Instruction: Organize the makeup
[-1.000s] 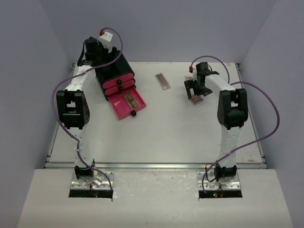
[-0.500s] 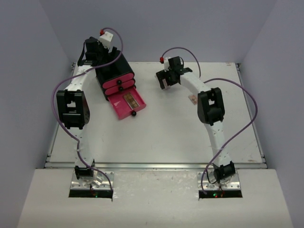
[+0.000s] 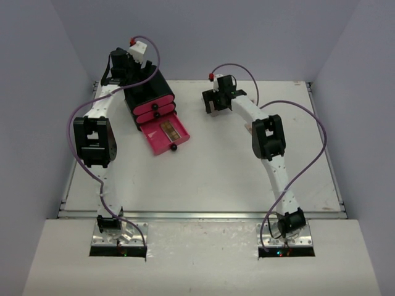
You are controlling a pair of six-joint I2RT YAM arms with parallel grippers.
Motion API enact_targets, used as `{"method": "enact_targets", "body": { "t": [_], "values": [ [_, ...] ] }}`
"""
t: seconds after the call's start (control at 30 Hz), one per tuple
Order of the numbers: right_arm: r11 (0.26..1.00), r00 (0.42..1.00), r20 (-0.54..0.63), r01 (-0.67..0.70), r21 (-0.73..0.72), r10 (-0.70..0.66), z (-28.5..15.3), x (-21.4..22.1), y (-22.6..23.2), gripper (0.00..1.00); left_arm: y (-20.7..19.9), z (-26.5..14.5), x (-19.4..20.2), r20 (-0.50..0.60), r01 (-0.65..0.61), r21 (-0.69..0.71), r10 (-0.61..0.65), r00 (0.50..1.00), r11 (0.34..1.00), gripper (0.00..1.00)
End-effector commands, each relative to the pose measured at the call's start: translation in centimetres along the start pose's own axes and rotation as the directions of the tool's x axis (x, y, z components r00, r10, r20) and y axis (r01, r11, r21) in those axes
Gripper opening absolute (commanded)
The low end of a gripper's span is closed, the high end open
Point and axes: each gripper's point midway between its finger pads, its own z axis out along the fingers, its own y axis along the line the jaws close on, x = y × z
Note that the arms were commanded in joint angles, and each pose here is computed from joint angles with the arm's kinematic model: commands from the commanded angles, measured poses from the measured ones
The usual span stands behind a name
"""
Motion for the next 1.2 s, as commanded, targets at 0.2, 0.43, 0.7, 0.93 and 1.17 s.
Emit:
{"method": "enact_targets", "body": {
  "t": [0.2,0.43,0.7,0.93,1.17],
  "values": [
    [0.992,0.982,-0.143,0.126,0.017,-0.123,0.8,4.8,2.5,0.55,-4.0,0.3,9.6,-0.283,-0.01,0.119,0.044,0.958,0.993,0.95],
    [0.995,0.95,-0.301,0.061,-0.078,-0.082,-2.6,11.1,4.1,0.16,-3.9,0.1,9.2,-0.275,-0.015,0.117,0.047,0.96,0.993,0.95],
    [0.996,0.828,-0.556,0.036,-0.079,-0.074,-12.8,23.0,5.8,0.25,-3.9,-0.1,8.8,-0.266,-0.007,0.12,0.039,0.963,0.993,0.95],
    [0.996,0.82,-0.566,0.047,-0.076,-0.082,-13.4,21.8,5.9,0.51,-4.2,-0.1,8.4,-0.257,0.014,0.129,0.02,0.966,0.991,0.95],
    [0.997,0.823,-0.564,0.052,-0.054,-0.074,-12.2,21.8,5.7,0.03,-3.8,-0.3,8.3,-0.257,0.0,0.117,0.03,0.966,0.993,0.96]
  ]
}}
